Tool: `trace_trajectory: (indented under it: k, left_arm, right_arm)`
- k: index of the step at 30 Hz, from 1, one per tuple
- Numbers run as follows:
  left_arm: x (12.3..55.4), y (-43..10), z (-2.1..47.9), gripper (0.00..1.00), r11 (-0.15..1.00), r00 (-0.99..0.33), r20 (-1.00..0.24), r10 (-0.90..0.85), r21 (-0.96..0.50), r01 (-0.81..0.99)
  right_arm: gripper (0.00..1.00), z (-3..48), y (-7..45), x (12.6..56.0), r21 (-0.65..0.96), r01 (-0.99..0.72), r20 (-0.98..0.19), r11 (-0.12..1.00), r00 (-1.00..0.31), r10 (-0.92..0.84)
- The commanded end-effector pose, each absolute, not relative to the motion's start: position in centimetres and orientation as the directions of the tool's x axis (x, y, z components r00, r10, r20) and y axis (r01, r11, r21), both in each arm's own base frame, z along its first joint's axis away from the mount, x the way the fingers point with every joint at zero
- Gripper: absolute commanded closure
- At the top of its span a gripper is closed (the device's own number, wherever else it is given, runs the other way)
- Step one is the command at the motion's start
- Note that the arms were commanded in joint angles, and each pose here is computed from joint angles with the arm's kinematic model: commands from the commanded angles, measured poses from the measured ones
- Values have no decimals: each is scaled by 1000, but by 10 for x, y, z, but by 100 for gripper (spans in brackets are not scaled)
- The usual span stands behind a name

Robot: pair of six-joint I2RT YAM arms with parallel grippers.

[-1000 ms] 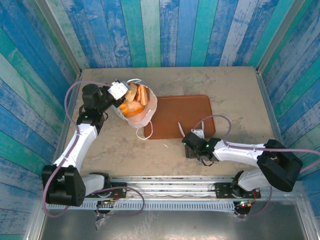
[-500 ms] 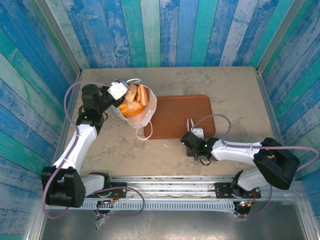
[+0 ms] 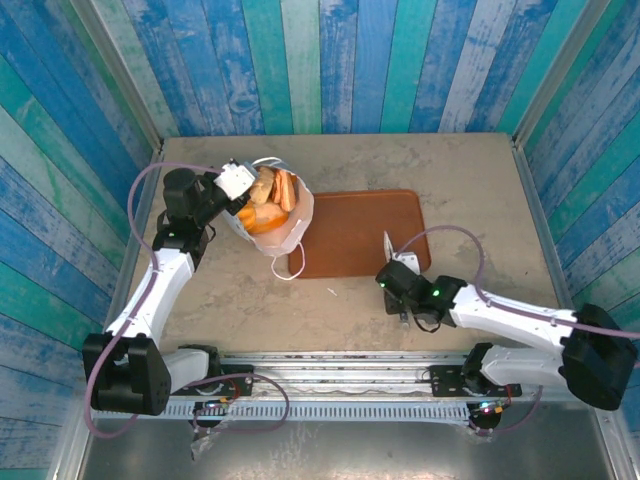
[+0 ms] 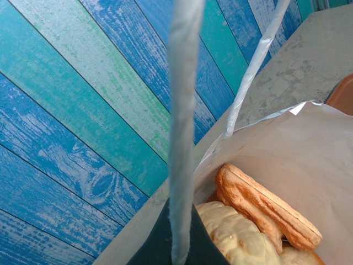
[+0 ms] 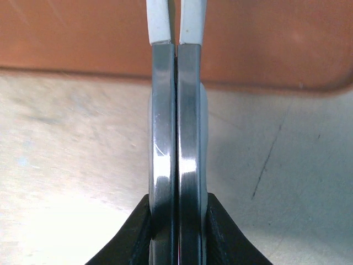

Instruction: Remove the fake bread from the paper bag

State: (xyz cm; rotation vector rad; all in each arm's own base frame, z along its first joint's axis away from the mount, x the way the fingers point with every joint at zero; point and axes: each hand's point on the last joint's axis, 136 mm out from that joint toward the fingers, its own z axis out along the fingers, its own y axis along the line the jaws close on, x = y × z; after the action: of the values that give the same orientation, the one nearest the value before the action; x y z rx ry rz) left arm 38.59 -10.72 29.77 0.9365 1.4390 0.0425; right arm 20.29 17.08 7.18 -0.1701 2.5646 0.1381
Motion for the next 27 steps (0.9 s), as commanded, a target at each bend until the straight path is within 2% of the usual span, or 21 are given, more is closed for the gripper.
trace_trajectory:
  k: [1, 11, 15, 27]
  left_arm:
    - [373, -115, 342, 100, 656, 338, -789, 512, 614, 439]
    - [374, -116, 344, 100, 664, 347, -797, 495, 604, 440]
    - [374, -116, 343, 100, 671, 344, -803, 486, 595, 443]
    - [376, -116, 345, 100, 678, 345, -807, 479, 590, 438]
  right_arm:
    - [88, 112, 180, 217, 94, -206, -620, 974, -778, -105]
    - [86, 180, 208, 232, 339, -367, -696, 867, -717, -31]
    - [81, 195, 217, 235, 405, -411, -697, 817, -717, -15]
    - [69, 208, 234, 244, 434, -457, -682, 776, -730, -49]
